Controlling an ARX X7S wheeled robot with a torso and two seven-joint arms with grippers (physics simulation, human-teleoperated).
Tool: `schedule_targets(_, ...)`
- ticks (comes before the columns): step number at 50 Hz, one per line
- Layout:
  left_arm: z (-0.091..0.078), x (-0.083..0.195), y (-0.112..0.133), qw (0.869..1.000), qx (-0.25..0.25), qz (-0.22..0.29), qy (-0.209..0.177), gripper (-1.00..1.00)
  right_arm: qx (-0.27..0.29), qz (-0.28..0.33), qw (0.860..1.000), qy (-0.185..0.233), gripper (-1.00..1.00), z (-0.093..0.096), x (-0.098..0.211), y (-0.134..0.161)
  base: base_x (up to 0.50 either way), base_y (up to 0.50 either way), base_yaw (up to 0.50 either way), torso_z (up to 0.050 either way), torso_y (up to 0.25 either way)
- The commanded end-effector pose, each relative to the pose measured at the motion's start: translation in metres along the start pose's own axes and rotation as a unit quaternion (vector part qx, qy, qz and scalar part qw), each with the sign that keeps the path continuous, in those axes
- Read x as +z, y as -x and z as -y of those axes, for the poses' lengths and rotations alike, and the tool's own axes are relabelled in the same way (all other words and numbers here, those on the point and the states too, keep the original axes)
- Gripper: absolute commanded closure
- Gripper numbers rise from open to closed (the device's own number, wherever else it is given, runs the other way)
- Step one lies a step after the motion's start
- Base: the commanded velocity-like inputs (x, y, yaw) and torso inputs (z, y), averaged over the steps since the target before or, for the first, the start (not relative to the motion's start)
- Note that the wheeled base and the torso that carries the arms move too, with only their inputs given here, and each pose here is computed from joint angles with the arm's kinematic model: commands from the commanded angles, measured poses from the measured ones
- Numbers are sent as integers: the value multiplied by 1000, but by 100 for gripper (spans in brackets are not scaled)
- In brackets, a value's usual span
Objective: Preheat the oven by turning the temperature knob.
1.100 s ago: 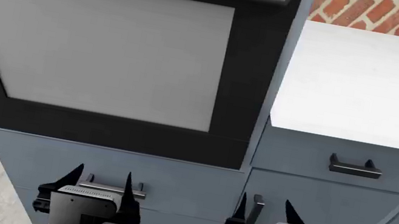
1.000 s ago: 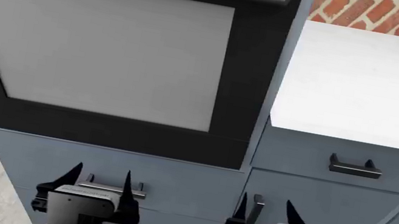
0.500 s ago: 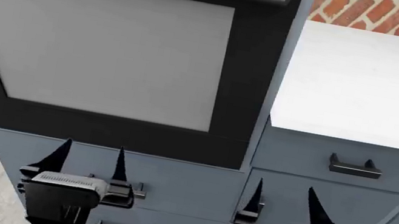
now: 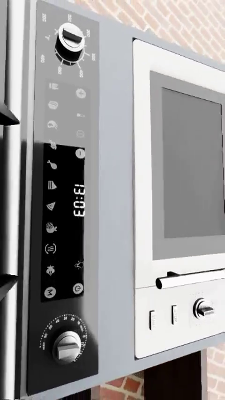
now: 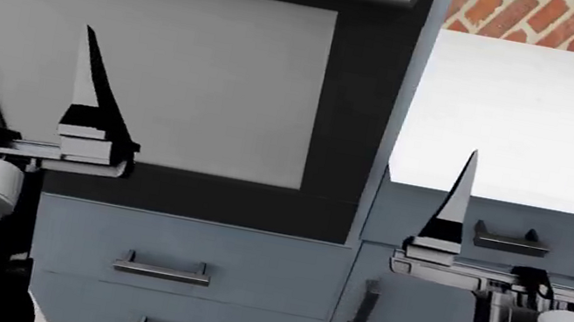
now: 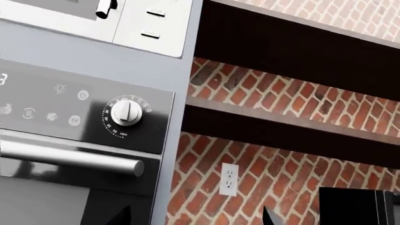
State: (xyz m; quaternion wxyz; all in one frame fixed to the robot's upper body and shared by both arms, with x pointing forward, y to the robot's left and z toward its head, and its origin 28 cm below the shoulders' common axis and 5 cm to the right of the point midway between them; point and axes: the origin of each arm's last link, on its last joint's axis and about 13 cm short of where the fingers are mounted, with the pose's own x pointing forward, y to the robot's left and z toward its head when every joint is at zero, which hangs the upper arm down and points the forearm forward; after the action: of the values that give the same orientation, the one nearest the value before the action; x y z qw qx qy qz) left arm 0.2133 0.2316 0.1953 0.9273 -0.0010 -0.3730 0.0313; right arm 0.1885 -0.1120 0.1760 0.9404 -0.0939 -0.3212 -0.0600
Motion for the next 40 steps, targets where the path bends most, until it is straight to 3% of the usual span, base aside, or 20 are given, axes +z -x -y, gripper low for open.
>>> schedule_targets(1, -4, 21, -15, 998, 0, 62, 5, -100, -7, 37, 999, 1, -100, 6, 20, -9, 0, 0, 0, 0, 0)
schedule_targets(40, -3, 29, -7, 997, -15, 78, -5, -100, -1, 43, 999, 4, -100, 9, 22, -5, 0, 476, 0, 0, 0)
